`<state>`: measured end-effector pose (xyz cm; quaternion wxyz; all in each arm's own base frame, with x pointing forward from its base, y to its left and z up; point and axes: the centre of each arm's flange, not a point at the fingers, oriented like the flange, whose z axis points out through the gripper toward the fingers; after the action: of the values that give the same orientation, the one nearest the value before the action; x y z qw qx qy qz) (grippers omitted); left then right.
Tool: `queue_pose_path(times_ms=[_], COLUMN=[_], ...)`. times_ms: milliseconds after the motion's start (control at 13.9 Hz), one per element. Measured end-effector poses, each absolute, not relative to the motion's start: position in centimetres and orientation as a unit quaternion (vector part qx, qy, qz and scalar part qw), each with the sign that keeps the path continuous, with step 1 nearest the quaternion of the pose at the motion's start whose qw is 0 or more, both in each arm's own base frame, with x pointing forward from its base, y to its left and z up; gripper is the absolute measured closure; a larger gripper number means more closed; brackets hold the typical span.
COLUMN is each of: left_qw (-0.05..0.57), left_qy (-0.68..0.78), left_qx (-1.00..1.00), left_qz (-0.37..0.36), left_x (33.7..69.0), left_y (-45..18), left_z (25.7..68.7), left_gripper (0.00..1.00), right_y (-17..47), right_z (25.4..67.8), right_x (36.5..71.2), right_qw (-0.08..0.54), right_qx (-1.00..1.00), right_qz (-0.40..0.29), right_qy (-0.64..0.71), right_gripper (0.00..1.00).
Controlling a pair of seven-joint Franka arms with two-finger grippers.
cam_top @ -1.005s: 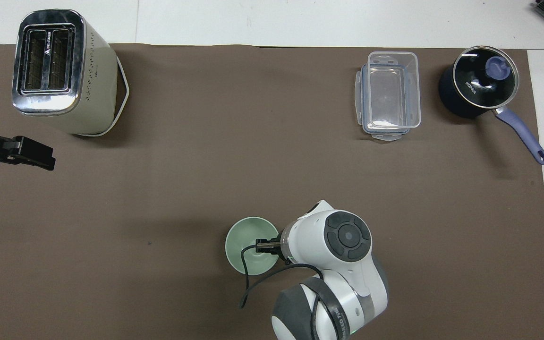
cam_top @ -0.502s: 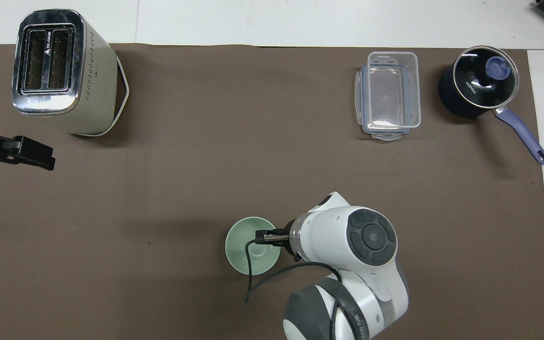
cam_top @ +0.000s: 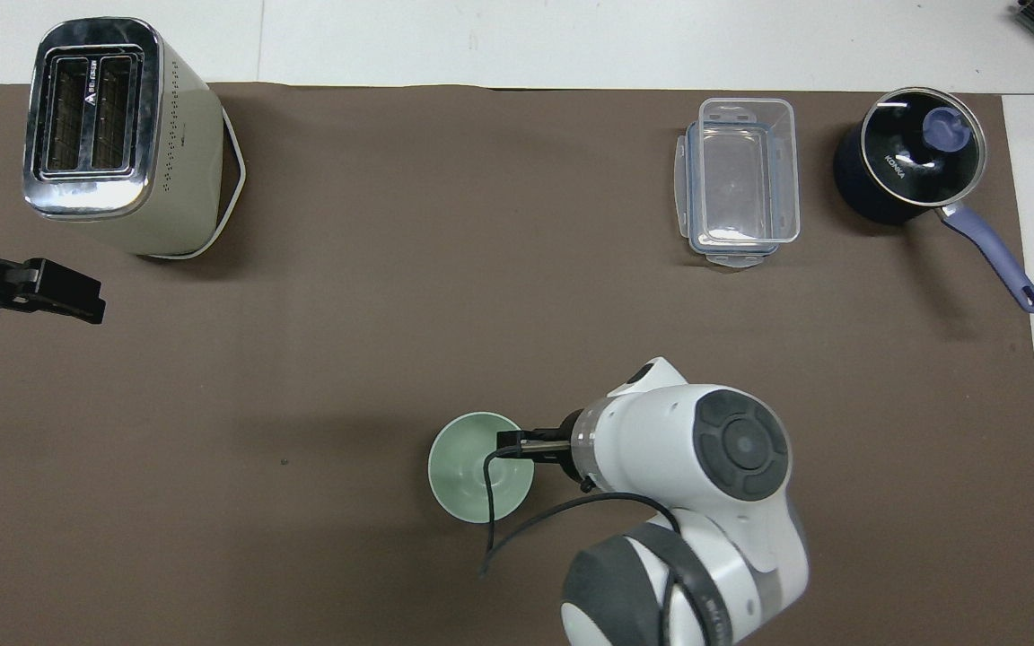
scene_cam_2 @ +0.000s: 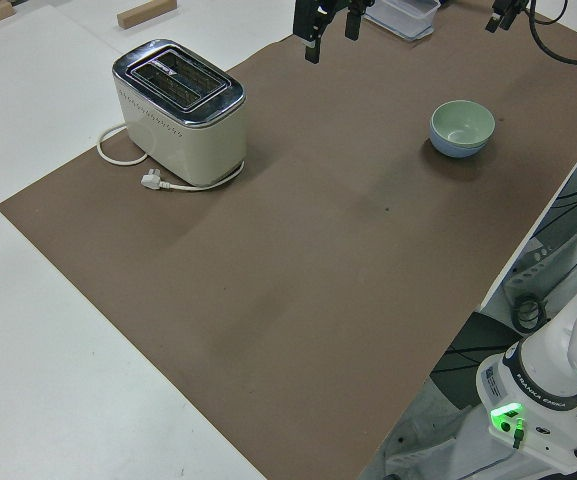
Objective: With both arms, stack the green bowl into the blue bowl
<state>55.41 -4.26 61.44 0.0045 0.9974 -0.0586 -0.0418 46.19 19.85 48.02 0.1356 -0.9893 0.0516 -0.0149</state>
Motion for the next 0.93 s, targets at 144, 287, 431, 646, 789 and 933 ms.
queue_pose_path(times_ms=[144,287,431,646,789,933], left_qw=[0.005,0.005,0.005,0.005,0.005,0.005], left_qy=[-0.059,-0.059,-0.059,-0.059,-0.059,-0.059], left_qx=[0.997,0.997,0.997,0.997,0.997,0.997], left_qz=[-0.042,-0.042,-0.042,-0.042,-0.042,-0.042], left_x=[55.4,55.4,55.4,55.4,55.4,55.4], left_y=[-4.3,-4.3,-4.3,-4.3,-4.3,-4.3], left_z=[61.4,61.4,61.4,61.4,61.4,61.4], left_gripper=[0.00,0.00,0.00,0.00,0.00,0.00], right_y=[17.3,15.2,13.6,11.7,10.3,8.7], right_z=[50.6,54.2,58.2,63.1,65.2,66.5], right_x=[47.2,48.6,50.1,52.4,53.4,54.0], right_qw=[0.111,0.082,0.052,0.009,0.000,-0.003], right_qx=[-0.992,-0.995,-0.996,-0.997,-0.997,-0.997], right_qz=[-0.022,-0.030,-0.039,-0.048,-0.041,-0.036], right_qy=[0.056,0.056,0.054,0.057,0.068,0.067], right_gripper=[0.00,0.00,0.00,0.00,0.00,0.00])
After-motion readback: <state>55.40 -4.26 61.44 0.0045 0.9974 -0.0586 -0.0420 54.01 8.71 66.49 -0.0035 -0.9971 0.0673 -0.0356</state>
